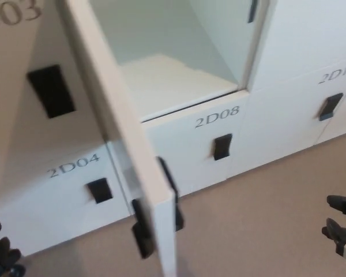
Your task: The robot walks towards an open cabinet and lifts its left hand to push the door towards the right to close it.
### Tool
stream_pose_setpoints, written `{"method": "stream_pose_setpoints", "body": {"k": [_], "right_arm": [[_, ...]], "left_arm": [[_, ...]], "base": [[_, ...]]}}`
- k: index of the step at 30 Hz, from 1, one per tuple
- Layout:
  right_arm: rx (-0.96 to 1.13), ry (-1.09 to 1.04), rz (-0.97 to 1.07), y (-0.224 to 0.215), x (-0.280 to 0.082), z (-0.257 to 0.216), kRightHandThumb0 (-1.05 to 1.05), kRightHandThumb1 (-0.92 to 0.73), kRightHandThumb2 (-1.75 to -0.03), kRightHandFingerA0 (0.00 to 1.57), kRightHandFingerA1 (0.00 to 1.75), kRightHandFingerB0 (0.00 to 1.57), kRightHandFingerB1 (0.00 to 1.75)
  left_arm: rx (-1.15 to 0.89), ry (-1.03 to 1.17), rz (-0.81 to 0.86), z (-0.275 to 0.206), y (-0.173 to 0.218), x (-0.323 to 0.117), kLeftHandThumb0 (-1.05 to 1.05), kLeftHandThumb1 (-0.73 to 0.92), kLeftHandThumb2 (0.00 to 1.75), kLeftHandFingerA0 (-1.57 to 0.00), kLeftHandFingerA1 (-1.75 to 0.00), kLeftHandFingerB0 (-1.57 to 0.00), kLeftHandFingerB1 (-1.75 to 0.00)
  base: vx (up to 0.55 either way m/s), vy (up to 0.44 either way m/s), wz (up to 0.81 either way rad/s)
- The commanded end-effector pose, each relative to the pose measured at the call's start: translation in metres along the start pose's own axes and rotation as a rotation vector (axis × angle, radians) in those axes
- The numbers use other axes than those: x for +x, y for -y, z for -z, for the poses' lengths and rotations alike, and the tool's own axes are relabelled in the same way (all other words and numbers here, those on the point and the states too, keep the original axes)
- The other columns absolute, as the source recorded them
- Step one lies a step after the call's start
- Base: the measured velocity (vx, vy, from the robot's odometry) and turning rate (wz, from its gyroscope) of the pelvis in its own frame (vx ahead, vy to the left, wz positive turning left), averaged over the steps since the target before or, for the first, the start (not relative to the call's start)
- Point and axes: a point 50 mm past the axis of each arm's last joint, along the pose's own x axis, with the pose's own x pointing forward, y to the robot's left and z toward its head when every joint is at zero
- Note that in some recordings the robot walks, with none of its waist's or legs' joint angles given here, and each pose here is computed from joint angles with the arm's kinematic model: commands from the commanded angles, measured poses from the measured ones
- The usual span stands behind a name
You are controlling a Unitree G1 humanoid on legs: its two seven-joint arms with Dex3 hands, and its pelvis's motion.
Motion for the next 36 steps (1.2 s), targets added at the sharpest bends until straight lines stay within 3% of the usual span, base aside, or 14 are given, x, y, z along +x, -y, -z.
{"method": "stream_pose_setpoints", "body": {"k": [1,2,16,35,36], "right_arm": [[-0.025,-0.013,0.016,0.004,-0.003,0.006,-0.28,-0.73,-0.61,0.66,0.57,0.53,0.49],[-0.023,-0.013,0.015,0.004,-0.004,0.007,-0.28,-0.73,-0.60,0.66,0.57,0.53,0.49],[-0.020,-0.004,0.024,0.004,-0.004,0.006,-0.28,-0.73,-0.61,0.65,0.56,0.54,0.49],[-0.024,-0.021,0.019,0.003,-0.004,0.011,-0.26,-0.73,-0.61,0.64,0.57,0.54,0.50],[-0.033,-0.029,0.024,0.003,-0.005,0.014,-0.26,-0.74,-0.61,0.63,0.56,0.54,0.50]], "left_arm": [[0.050,0.031,-0.019,-0.003,-0.005,-0.003,-0.41,0.62,0.58,-0.69,-0.51,-0.55,-0.44],[0.056,0.034,-0.017,-0.004,-0.005,-0.002,-0.42,0.62,0.58,-0.72,-0.51,-0.61,-0.45],[0.130,0.097,0.109,-0.014,0.020,-0.003,-0.47,0.58,0.57,-0.70,-0.49,-0.57,-0.43],[0.105,0.196,0.185,-0.029,0.039,-0.008,-0.47,0.54,0.57,-0.78,-0.47,-0.64,-0.45],[0.106,0.261,0.229,-0.046,0.053,-0.011,-0.47,0.53,0.57,-0.77,-0.47,-0.63,-0.46]], "base": [[0.18,-0.139,-0.06],[0.17,-0.125,-0.07],[-0.04,0.185,-0.06],[0.00,-0.013,0.00],[0.00,0.000,0.00]]}}
